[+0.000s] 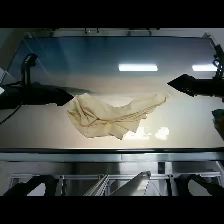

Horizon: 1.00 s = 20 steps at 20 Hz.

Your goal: Fold the shirts.

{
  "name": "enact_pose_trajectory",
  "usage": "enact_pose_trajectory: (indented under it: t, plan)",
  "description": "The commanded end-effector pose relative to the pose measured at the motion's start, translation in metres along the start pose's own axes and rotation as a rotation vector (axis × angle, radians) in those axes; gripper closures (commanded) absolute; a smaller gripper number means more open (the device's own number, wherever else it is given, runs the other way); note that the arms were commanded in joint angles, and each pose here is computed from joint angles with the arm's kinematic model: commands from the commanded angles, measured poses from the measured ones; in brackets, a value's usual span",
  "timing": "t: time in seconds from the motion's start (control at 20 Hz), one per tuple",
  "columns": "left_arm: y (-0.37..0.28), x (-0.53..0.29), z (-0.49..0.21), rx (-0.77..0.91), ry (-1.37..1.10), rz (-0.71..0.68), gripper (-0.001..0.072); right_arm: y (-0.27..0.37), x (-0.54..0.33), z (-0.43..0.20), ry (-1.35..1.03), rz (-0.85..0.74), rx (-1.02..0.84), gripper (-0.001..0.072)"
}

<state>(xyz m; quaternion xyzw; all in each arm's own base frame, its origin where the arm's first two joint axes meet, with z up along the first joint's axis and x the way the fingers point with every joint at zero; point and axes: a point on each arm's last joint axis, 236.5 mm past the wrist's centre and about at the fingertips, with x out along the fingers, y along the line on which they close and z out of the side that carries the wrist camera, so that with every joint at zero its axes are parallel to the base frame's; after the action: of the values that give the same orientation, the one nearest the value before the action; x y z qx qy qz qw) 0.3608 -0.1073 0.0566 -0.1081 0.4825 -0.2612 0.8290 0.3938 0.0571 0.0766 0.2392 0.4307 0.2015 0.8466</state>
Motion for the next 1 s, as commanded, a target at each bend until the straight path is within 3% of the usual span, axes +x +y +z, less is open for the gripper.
enact_pose_trajectory:
  t: [0.0, 0.2, 0.55, 0.65, 0.95]
  plan:
    - [0.048, 0.017, -0.02, -0.163, 0.152, -0.026, -0.0007, -0.047, 0.0, -0.033, 0.123, -0.029, 0.133, 0.0088]
    - [0.078, 0.032, -0.043, -0.307, 0.234, -0.059, -0.0007, -0.047, 0.03, -0.1, 0.246, -0.004, 0.224, 0.0088]
    - [0.047, 0.112, -0.023, -0.369, 0.198, -0.254, -0.0006, -0.001, 0.119, -0.202, 0.44, 0.039, 0.262, 0.0101]
    - [0.042, 0.124, -0.013, -0.356, 0.2, -0.275, -0.0006, 0.019, 0.143, -0.215, 0.456, 0.089, 0.259, 0.0374]
    - [0.035, 0.125, 0.002, -0.336, 0.232, -0.318, 0.0042, 0.041, 0.165, -0.218, 0.452, 0.184, 0.329, 0.0371]
